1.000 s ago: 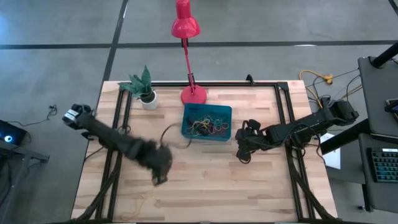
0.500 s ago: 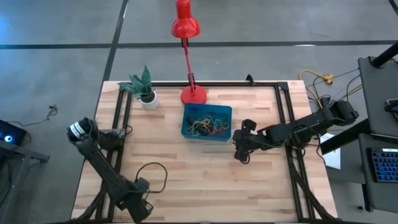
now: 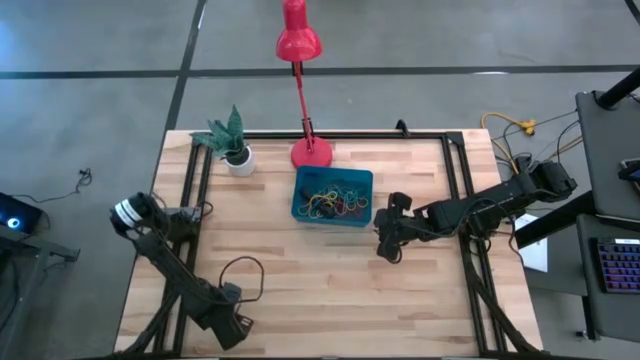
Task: Pick and place rubber bands into bin
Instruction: Put the yellow rubber band into the blue bin
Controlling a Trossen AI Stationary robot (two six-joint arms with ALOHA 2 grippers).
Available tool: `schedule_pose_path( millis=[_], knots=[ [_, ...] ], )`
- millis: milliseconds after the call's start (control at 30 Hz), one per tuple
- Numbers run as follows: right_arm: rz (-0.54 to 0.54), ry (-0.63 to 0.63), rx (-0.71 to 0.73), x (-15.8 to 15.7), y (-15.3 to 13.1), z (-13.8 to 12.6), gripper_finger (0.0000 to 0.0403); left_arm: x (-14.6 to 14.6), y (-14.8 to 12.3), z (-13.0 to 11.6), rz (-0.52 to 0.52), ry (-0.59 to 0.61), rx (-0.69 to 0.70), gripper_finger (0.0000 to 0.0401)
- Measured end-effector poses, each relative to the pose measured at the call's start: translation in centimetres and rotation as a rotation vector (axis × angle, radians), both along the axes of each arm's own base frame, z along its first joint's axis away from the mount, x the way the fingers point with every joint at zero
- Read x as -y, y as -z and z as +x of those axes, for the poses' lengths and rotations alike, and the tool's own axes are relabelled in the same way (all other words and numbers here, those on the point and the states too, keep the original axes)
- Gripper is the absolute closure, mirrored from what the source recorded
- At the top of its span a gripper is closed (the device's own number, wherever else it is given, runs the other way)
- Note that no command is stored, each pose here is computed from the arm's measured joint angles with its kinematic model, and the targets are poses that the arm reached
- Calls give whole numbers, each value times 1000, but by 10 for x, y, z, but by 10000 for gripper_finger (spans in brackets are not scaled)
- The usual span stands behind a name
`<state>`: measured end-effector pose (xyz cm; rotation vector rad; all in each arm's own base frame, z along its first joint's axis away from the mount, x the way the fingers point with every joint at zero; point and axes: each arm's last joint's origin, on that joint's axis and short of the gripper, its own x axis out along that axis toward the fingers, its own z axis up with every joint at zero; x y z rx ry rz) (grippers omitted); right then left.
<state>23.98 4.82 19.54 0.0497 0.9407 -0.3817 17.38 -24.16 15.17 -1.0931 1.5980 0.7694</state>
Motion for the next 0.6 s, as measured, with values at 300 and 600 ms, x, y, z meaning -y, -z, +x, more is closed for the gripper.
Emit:
schedule_pose_path(
  millis=[300, 600],
  knots=[
    [73, 27, 5, -1, 1, 0, 227, -8, 16, -8, 4, 14, -3, 283],
    [78, 35, 8, -1, 1, 0, 227, -10, 35, -10, -63, 47, 131, 370]
  ],
)
